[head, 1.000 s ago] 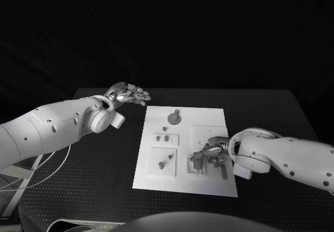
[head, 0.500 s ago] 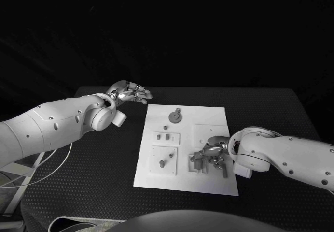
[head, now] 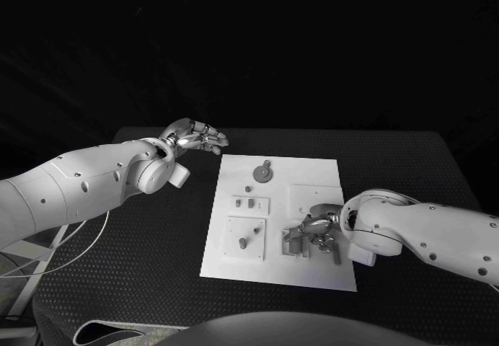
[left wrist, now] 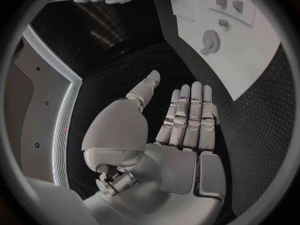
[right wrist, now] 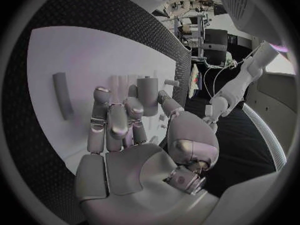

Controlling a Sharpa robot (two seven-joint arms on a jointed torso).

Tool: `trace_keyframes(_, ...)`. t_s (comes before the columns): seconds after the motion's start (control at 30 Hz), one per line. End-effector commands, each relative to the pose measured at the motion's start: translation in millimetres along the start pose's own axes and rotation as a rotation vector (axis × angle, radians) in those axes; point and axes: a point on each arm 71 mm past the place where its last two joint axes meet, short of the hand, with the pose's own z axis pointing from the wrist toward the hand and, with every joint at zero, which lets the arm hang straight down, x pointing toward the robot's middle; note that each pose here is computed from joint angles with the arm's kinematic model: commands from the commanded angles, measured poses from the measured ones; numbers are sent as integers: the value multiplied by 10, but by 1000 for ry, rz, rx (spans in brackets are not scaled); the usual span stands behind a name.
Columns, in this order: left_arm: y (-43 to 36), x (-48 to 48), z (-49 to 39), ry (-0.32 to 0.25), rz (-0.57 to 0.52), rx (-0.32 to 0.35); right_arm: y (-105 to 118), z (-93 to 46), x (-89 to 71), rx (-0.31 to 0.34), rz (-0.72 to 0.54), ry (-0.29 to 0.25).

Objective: Assemble the parts on the task board

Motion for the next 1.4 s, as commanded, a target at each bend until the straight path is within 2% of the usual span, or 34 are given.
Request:
trace_keyframes(0.03, -15, 20, 3, 13, -9, 8, -26, 16, 23, 10, -18, 16)
trace_keyframes(0.53, -15, 17, 1, 12, -9, 7, -59, 57, 32, 20, -15, 18)
trace_keyframes(1.03, -14, 13, 0, 11, -8, 6, -76, 74, 70, 29, -31, 44)
trace_keyframes(1.4, -12, 9, -2, 9, -8, 6, -87, 77, 60, 31, -28, 31)
